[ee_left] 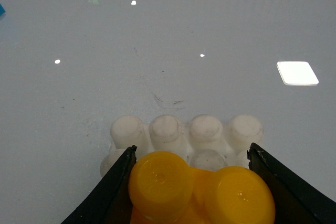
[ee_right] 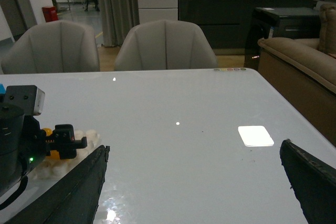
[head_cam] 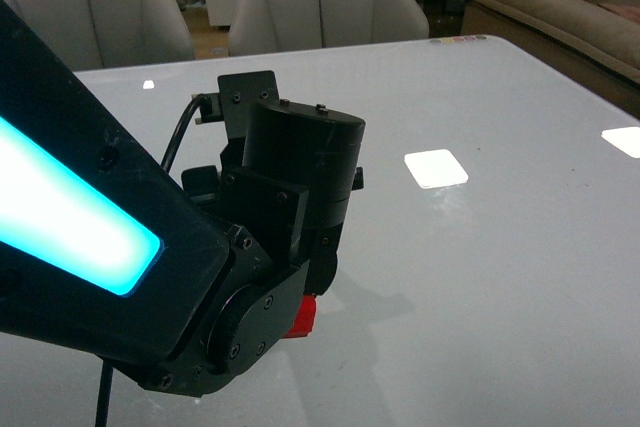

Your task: Insert yellow block into base center

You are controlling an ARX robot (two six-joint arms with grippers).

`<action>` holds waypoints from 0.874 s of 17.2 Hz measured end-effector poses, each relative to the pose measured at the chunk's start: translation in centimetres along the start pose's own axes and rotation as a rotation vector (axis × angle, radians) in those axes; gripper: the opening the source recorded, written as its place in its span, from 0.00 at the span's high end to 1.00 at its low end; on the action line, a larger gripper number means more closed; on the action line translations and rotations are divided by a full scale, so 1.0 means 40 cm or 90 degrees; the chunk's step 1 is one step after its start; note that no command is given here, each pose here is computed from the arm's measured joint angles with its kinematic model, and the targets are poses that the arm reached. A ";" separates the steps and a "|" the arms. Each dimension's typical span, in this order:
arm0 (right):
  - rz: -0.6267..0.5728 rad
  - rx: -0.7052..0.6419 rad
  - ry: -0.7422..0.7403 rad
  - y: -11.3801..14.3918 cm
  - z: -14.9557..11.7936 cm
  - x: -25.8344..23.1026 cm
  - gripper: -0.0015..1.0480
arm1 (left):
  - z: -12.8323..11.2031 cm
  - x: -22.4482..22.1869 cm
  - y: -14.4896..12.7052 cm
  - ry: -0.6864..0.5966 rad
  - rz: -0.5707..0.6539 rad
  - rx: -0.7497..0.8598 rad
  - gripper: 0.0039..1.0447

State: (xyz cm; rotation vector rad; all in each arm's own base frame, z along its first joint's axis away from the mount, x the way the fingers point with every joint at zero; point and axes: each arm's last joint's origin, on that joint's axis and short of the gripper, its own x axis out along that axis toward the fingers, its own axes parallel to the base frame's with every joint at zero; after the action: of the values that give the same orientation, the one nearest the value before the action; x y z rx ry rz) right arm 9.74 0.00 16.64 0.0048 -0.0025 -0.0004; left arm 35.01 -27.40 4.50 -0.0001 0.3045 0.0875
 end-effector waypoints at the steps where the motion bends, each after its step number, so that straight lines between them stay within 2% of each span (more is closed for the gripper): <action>1: 0.000 0.000 0.000 0.000 0.000 0.000 0.06 | 0.004 -0.001 0.000 0.015 0.003 -0.004 0.44; 4: 0.000 0.000 0.000 0.000 0.000 0.000 0.06 | 0.003 -0.007 0.004 0.076 0.016 -0.034 0.44; 7: 0.000 0.000 0.000 0.000 0.000 0.000 0.06 | 0.004 -0.006 0.004 0.077 0.030 -0.073 0.44; 10: 0.000 0.000 0.000 0.000 0.000 0.000 0.06 | 0.018 -0.005 0.000 0.036 0.012 -0.112 0.06; 15: 0.000 0.000 0.000 0.000 0.000 0.000 0.06 | 0.034 -0.009 0.015 -0.020 -0.030 -0.128 0.06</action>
State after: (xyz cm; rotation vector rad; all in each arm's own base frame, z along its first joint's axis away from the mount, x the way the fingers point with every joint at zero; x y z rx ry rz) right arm 9.74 0.00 16.64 0.0048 -0.0025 -0.0004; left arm 35.04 -26.80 5.91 -0.2048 0.2629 0.0704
